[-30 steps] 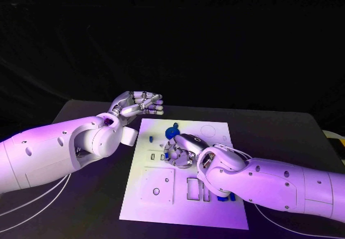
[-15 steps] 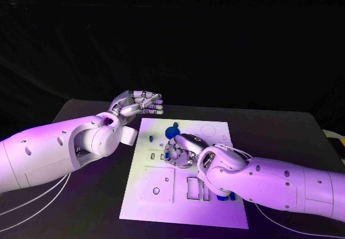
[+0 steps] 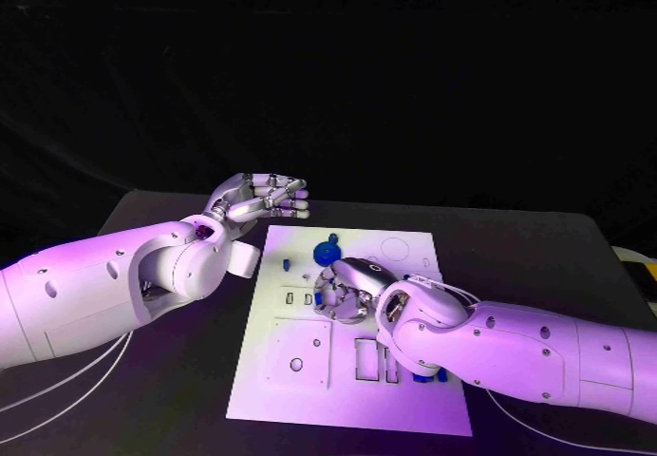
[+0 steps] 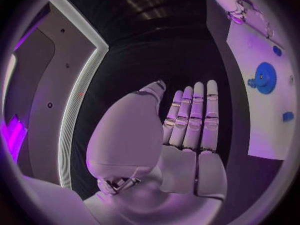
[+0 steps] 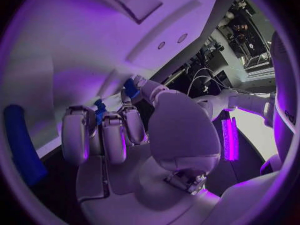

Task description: Assemble the parts on the task board

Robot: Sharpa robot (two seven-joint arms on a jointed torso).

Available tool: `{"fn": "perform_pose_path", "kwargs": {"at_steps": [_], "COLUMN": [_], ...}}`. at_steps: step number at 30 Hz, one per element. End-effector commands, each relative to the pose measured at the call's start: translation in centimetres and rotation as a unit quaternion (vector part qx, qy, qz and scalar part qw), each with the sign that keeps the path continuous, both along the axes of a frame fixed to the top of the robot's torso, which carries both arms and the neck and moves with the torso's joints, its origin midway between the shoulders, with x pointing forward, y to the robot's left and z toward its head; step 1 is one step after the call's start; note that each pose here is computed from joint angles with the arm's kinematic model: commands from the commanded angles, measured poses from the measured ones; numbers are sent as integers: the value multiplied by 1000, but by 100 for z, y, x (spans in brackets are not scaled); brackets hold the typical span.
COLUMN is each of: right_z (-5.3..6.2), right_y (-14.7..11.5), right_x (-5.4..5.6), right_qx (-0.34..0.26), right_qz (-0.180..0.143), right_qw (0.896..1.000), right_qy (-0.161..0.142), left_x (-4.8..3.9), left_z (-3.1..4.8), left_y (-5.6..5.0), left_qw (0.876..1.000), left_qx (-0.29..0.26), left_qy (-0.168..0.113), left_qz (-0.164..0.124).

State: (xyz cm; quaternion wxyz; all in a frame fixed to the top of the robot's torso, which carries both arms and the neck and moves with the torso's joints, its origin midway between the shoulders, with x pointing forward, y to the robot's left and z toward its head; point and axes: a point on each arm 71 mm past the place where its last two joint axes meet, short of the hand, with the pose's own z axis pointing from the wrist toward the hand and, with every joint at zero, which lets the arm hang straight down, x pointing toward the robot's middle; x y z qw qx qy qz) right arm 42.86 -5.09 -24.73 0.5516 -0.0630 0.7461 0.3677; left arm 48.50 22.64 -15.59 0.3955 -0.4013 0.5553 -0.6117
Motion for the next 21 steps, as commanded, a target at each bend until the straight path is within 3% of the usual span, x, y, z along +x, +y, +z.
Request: {"fn": "perform_pose_path", "kwargs": {"at_steps": [1, 16, 21], "right_z": [-32, -5, 51], "right_y": [-2, 4, -11], "right_x": [-11, -10, -25], "right_qx": [-14, 1, 28], "right_qz": [4, 5, 3], "right_qw": [1000, 1000, 999], "right_qy": [4, -8, -30], "left_x": [-5, -5, -3], "left_z": [12, 10, 5], "left_y": [-19, -10, 0], "left_qw": [1000, 1000, 1000], "left_qx": [-4, -3, -1], "left_qy": [-2, -1, 1], "left_qz": [-9, -9, -8]}}
